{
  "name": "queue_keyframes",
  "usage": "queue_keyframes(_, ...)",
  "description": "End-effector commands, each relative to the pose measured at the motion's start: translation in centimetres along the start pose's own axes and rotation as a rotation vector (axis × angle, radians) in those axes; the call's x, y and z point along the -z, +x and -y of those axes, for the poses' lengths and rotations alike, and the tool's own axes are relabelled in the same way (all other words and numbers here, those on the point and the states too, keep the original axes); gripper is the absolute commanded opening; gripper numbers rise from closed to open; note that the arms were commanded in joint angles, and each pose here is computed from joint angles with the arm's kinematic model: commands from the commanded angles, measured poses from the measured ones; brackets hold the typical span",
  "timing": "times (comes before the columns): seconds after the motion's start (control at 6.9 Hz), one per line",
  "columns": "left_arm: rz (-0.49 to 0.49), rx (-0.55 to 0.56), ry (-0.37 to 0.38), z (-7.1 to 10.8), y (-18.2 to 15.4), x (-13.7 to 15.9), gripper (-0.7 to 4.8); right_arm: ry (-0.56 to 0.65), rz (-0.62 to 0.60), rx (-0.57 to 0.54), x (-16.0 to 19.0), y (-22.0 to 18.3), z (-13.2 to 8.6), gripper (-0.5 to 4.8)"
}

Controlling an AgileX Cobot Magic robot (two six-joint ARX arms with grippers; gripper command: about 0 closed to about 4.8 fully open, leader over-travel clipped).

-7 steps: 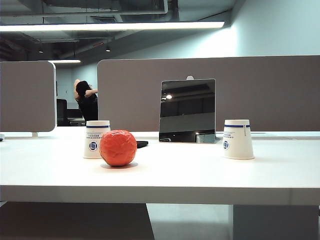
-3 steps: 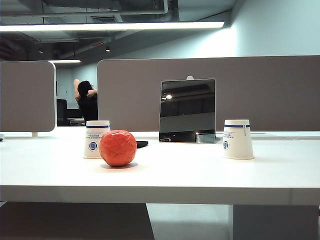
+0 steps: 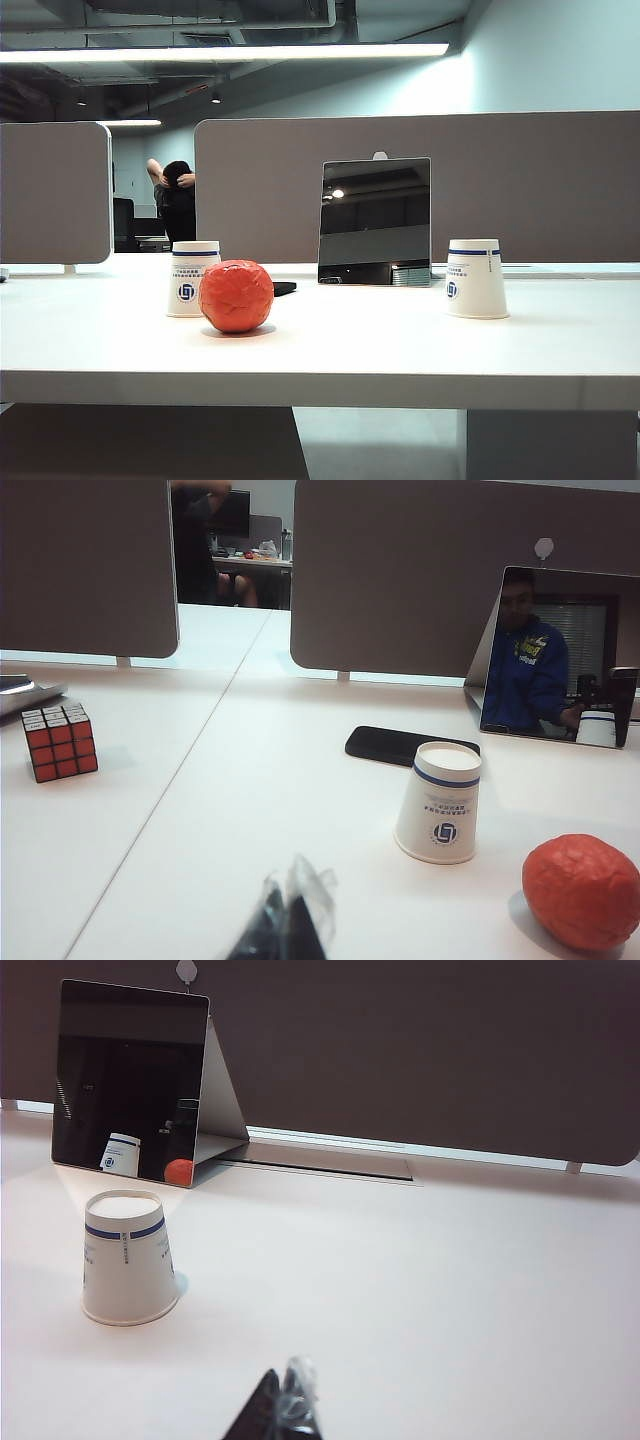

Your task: Carefully pick up the cup on the right and stack it on top of the cup on the left.

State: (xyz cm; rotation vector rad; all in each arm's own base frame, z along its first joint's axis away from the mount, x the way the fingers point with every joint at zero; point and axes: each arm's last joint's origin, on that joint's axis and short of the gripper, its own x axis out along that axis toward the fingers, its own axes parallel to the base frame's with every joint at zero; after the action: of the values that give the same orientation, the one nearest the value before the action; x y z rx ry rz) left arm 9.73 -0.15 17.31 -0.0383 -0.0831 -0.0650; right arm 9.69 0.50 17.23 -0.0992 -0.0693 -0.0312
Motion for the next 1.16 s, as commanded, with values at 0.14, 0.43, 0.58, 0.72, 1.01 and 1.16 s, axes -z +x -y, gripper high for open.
queue_keyframes(0.14, 0.009, -0.004, 0.005, -0.01, 0.0, -0.12, -0.05, 0.003, 0.02, 0.004, -0.22, -0.02, 0.03, -0.05)
queue_keyframes(0.43, 0.01, -0.003, 0.008, -0.01, 0.0, -0.14, -0.05, 0.004, 0.021, 0.004, -0.23, -0.02, 0.03, -0.05)
queue_keyframes(0.58, 0.013, -0.003, 0.008, -0.01, 0.0, -0.16, -0.05, 0.004, 0.021, 0.004, -0.23, -0.02, 0.03, -0.05)
queue_keyframes(0.72, 0.023, -0.002, 0.008, 0.0, -0.01, -0.26, -0.05, 0.004, 0.021, 0.004, -0.23, -0.02, 0.03, -0.05)
queue_keyframes(1.01, 0.023, 0.031, 0.001, 0.1, -0.01, -0.27, -0.05, 0.004, 0.024, 0.002, -0.26, -0.02, 0.03, -0.05)
queue_keyframes(1.16, 0.024, 0.122, -0.023, 0.36, -0.03, -0.32, -0.05, 0.004, 0.024, 0.001, -0.25, -0.02, 0.02, -0.05)
